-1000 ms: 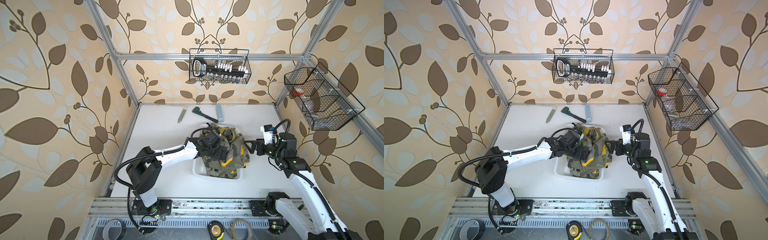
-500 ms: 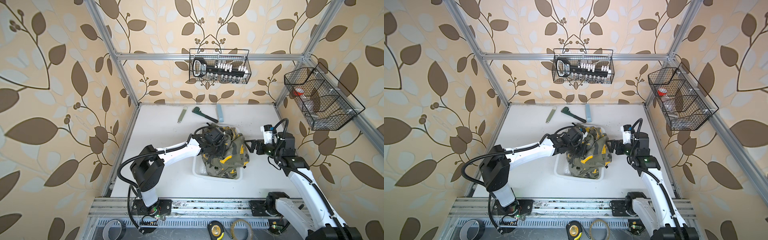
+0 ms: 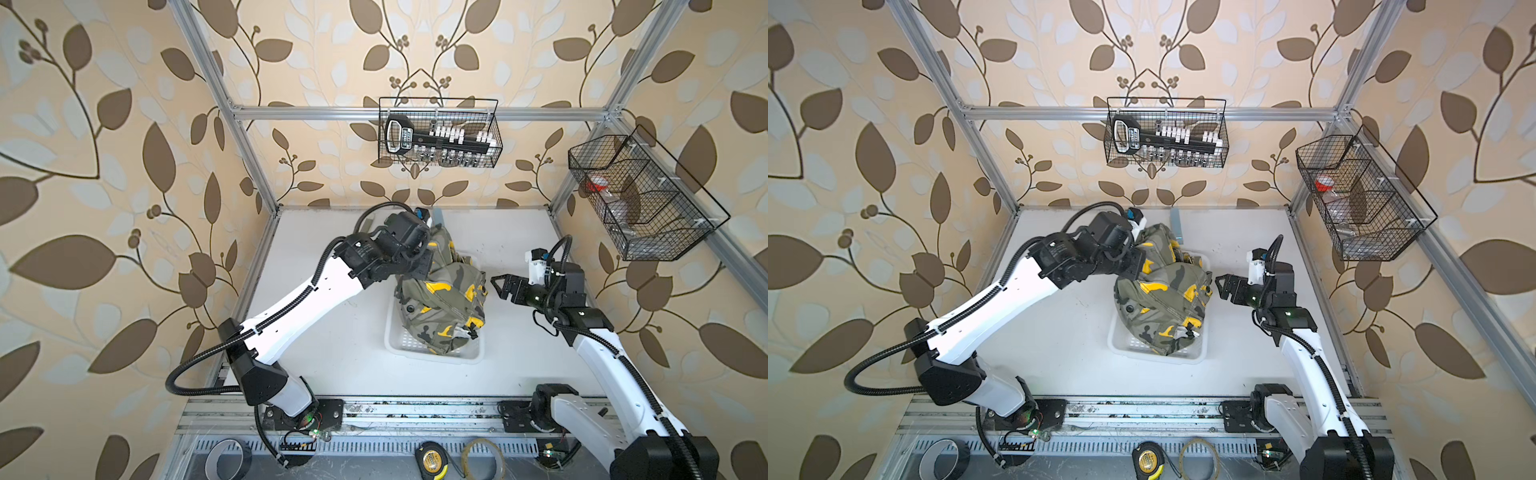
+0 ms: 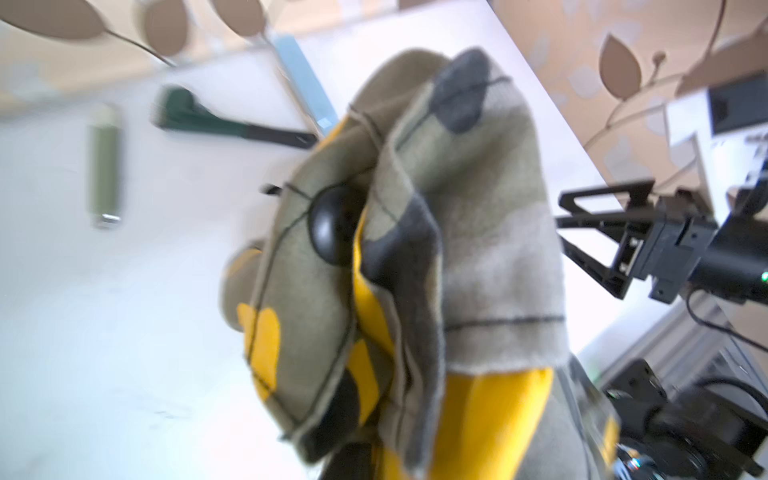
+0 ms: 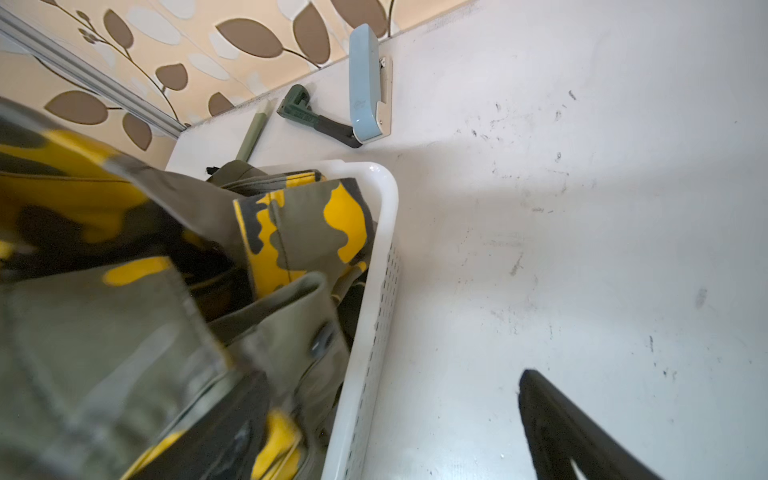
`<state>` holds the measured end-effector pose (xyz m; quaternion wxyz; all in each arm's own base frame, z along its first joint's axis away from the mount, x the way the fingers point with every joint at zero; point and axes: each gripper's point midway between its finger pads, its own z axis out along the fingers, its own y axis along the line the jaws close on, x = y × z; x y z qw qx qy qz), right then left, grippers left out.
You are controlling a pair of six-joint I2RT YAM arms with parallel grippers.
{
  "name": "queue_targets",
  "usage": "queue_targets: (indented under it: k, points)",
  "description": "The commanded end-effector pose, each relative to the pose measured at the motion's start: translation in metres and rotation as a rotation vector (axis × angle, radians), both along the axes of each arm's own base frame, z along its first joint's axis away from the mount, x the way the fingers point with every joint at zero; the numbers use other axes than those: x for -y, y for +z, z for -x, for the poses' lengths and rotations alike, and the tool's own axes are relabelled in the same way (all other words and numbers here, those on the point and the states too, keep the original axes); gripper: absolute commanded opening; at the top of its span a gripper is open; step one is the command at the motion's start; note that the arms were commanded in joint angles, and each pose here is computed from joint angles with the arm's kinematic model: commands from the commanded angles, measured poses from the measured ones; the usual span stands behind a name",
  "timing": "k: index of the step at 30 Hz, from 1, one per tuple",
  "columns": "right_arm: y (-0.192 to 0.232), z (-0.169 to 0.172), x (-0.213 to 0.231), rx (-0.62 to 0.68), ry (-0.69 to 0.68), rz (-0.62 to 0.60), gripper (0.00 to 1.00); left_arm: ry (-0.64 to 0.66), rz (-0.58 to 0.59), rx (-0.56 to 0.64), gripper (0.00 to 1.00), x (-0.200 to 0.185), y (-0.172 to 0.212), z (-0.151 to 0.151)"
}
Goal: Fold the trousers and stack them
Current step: 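Lift the trousers with the left gripper while the right grasps the basket rim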
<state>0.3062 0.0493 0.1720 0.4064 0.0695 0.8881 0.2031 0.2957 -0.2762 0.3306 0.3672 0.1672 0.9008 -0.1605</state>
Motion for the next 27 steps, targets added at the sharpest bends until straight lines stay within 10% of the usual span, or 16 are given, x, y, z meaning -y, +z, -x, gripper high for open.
queue_targets:
  k: [1,27]
  points:
    - [0.001,-0.007,0.0,-0.009,-0.042,0.004,0.91,0.15,-0.048,0.216,0.0,-0.06,0.071,-0.005]
    - [-0.025,-0.009,-0.176,-0.083,0.22,-0.099,0.74,0.323,-0.036,0.238,0.0,-0.127,0.072,-0.008]
